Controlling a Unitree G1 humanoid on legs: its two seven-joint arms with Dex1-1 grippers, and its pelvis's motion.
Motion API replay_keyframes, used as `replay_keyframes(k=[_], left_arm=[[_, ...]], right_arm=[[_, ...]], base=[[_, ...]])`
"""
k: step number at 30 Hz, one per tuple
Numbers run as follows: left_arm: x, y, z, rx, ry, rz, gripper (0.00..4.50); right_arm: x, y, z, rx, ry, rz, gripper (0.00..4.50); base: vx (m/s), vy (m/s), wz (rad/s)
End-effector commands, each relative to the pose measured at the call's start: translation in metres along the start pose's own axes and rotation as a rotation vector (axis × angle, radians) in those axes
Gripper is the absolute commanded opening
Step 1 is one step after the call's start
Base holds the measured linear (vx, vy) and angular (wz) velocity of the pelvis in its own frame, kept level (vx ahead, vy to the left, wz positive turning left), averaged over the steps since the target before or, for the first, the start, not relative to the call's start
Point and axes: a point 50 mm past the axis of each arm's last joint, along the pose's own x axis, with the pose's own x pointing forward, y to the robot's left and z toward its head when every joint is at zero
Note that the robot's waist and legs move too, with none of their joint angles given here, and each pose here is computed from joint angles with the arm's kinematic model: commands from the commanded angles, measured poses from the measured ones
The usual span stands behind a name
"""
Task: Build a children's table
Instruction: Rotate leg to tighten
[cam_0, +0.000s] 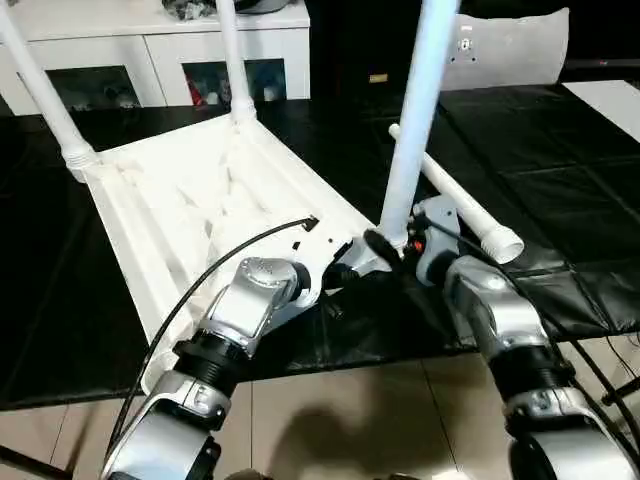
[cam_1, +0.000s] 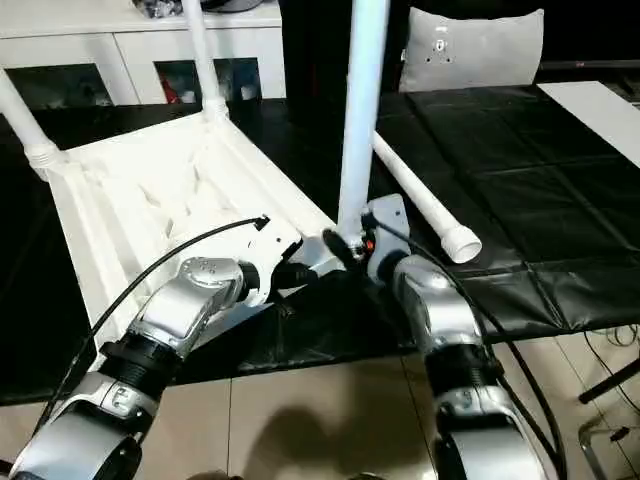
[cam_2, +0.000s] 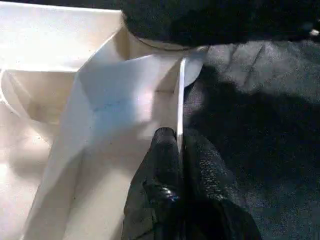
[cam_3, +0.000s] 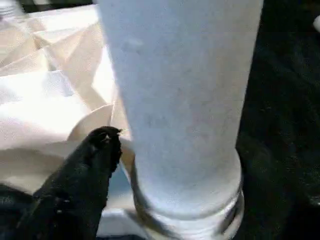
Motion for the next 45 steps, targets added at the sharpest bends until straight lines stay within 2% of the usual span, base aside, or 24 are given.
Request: replay_keyframes(k=[1,3,4,8,13,16,20,21,24,26,28,39,45], left_arm=[[-0.003,0.001,0.001,0.019,-0.045,-0.028,0.00],[-0.005,0.002,0.000,0.030,-0.040,-0.038,0.00],[-0.008,0.005,-0.004,0.074,-0.021,-0.075,0.00],[-0.017,0.009,-0.013,0.167,0.035,-0.172,0.00],[-0.026,0.006,-0.020,0.262,0.073,-0.308,0.00],[-0.034,-0.002,-0.025,0.332,0.099,-0.458,0.00],[-0.038,-0.004,-0.030,0.372,0.138,-0.521,0.00],[-0.039,-0.004,-0.031,0.383,0.145,-0.535,0.00],[-0.042,-0.005,-0.033,0.403,0.159,-0.575,0.00],[-0.042,-0.005,-0.032,0.408,0.159,-0.578,0.00],[-0.042,-0.004,-0.032,0.423,0.163,-0.581,0.00],[-0.042,-0.005,-0.034,0.428,0.170,-0.596,0.00],[-0.042,-0.004,-0.035,0.406,0.162,-0.589,0.00]], right_arm=[[-0.005,0.002,-0.002,-0.018,-0.002,0.056,4.17],[-0.008,-0.001,-0.002,-0.027,-0.007,0.066,4.21],[-0.018,-0.008,-0.001,-0.068,-0.014,0.100,4.42],[-0.039,-0.021,0.005,-0.169,0.001,0.219,4.42],[-0.053,-0.023,0.010,-0.233,0.048,0.361,4.42],[-0.059,-0.023,0.013,-0.314,0.075,0.467,4.42],[-0.063,-0.018,0.014,-0.349,0.095,0.576,4.42],[-0.063,-0.016,0.014,-0.354,0.102,0.600,4.17],[-0.066,-0.011,0.012,-0.350,0.134,0.688,4.08],[-0.066,-0.010,0.011,-0.347,0.142,0.709,3.78],[-0.064,-0.005,0.005,-0.340,0.170,0.759,3.66],[-0.061,0.003,-0.011,-0.275,0.216,0.797,2.67],[-0.061,0.007,-0.017,-0.227,0.212,0.807,2.52]], base=[[0.000,0.000,0.00],[0.000,0.000,0.00],[0.000,0.000,0.00],[0.000,0.000,0.00],[0.000,0.000,0.00],[0.000,0.000,0.00],[0.000,0.000,0.00],[0.000,0.000,0.00],[0.000,0.000,0.00],[0.000,0.000,0.00],[0.000,0.000,0.00],[0.000,0.000,0.00],[0.000,0.000,0.00]])
